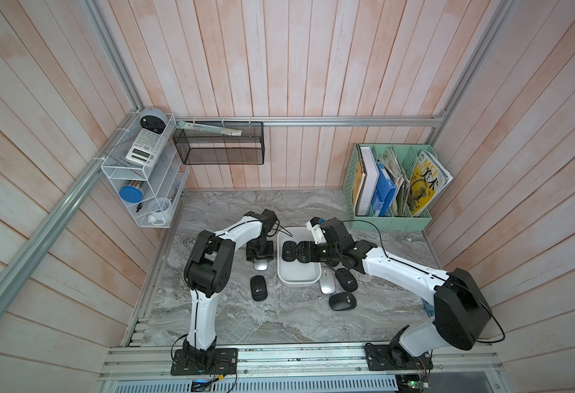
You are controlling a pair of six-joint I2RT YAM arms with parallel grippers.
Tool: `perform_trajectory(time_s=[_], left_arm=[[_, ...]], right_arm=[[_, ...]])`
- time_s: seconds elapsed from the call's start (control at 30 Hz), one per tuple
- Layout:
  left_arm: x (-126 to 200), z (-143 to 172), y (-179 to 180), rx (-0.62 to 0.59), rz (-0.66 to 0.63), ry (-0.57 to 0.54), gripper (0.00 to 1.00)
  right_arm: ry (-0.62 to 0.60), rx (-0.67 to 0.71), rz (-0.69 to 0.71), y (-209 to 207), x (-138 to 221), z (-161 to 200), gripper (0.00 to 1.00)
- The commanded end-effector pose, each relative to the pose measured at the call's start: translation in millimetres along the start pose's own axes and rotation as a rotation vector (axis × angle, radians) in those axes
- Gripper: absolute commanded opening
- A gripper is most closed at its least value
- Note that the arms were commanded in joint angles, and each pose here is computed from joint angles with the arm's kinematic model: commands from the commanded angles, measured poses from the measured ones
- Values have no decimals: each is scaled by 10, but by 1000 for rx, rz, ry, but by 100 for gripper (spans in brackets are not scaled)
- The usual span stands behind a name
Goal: Put the mouse in the storage box
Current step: Pick up the mouse from the center of the board.
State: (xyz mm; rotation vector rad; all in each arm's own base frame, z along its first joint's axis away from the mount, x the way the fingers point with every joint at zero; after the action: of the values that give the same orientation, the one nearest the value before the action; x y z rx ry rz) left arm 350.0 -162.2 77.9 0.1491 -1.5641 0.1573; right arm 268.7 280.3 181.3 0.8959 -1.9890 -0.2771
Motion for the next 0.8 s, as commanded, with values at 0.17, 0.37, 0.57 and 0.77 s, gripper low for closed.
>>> perform_trajectory(time_s=[0.17,0.37,0.57,0.77], left_arm=[[95,37,276,29,-58,-39,47],[383,64,315,28,-40,-82,47],[702,151,226,34,74,-90,47],[882,290,53,14,145,-95,47]], right_arm=[[8,12,-14,57,-52,-7,78],[13,33,12,45,-11,-9,78],[4,8,-47,85,-22,-28,79],[-61,-99,-248,127,-19,-130,80]])
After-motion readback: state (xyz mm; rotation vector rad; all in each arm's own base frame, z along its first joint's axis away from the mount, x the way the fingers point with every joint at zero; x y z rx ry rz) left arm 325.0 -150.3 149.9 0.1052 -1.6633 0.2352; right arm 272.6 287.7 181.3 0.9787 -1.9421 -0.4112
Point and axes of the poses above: each gripper's point midway between its finger pads, its own x axis back along the fingers, its own y axis along the line the jaws close on, z = x × y, the point moved 6 cm from there along x, back along the fingers, and after that the axes turned 10 degrees about x, right-handed, at the moved point
